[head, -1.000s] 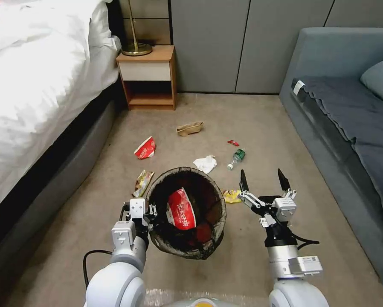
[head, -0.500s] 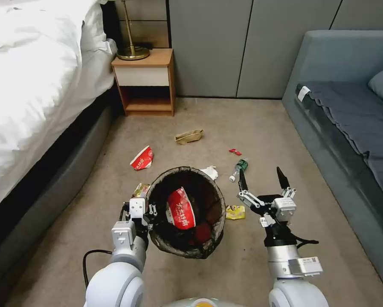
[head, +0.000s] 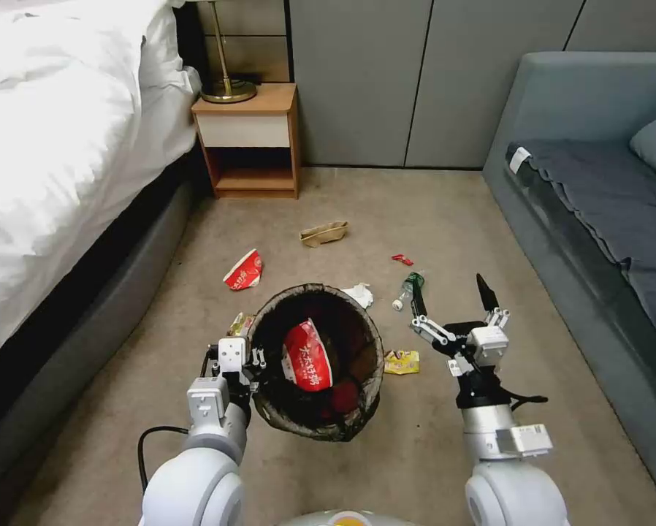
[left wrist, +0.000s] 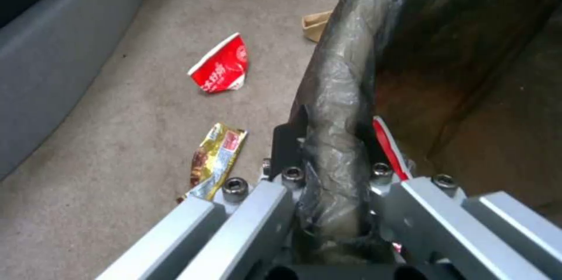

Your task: Pick up the trash bin, then pick up the garbage from the floor and place it into the trash bin.

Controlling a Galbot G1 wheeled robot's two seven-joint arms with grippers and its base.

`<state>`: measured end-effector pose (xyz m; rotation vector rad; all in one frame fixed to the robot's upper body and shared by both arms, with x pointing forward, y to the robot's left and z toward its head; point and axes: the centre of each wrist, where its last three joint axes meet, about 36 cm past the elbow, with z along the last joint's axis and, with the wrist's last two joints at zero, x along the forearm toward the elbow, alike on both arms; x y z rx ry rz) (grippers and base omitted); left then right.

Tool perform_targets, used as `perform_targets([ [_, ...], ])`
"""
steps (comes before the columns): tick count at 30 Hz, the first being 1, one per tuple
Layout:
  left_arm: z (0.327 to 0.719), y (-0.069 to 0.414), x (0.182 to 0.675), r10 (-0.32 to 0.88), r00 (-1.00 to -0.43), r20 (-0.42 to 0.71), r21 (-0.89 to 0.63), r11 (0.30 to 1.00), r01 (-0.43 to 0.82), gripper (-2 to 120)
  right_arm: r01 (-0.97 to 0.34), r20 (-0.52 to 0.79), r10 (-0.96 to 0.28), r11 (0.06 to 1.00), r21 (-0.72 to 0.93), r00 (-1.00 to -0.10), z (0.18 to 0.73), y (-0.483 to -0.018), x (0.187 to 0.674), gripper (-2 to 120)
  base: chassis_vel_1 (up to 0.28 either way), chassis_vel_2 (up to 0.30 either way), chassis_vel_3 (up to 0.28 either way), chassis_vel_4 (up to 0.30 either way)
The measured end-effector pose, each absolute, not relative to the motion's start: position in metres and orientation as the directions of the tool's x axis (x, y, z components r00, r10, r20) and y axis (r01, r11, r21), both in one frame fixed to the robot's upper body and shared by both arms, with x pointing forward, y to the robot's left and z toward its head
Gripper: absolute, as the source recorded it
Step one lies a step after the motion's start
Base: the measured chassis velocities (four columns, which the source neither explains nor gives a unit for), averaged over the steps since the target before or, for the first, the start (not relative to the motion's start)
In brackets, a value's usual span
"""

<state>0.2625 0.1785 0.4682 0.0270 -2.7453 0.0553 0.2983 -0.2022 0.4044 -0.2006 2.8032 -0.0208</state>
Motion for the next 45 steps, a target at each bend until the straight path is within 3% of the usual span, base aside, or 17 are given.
perform_targets([
  [13, 0.471, 0.185, 0.261, -0.025, -0.923, 0.383, -0.035, 0.999, -0.041, 0, -0.343, -0.068, -0.362, 0.918, -0.198, -0.930, 0.350, -0.251, 0.355, 100, 0.000, 0.000, 0.000, 0.000],
  [20, 0.469, 0.187, 0.263, -0.015, -0.921, 0.388, -0.025, 0.999, -0.026, 0, -0.539, 0.152, -0.520, 0.774, -0.332, -0.841, 0.315, -0.310, 0.376, 100, 0.000, 0.000, 0.000, 0.000],
  [27, 0.467, 0.187, 0.265, -0.013, -0.920, 0.393, -0.021, 1.000, -0.023, 0, -0.745, 0.365, -0.650, 0.565, -0.355, -0.667, 0.289, -0.363, 0.403, 100, 0.000, 0.000, 0.000, 0.000],
  [32, 0.464, 0.187, 0.266, -0.012, -0.917, 0.399, -0.016, 1.000, -0.020, 0, -0.799, 0.433, -0.672, 0.485, -0.356, -0.601, 0.282, -0.379, 0.426, 100, 0.000, 0.000, 0.000, 0.000],
  [45, 0.460, 0.183, 0.265, -0.016, -0.913, 0.408, -0.012, 1.000, -0.023, 0, -0.845, 0.474, -0.700, 0.453, -0.284, -0.534, 0.232, -0.369, 0.456, 100, 0.000, 0.000, 0.000, 0.000],
])
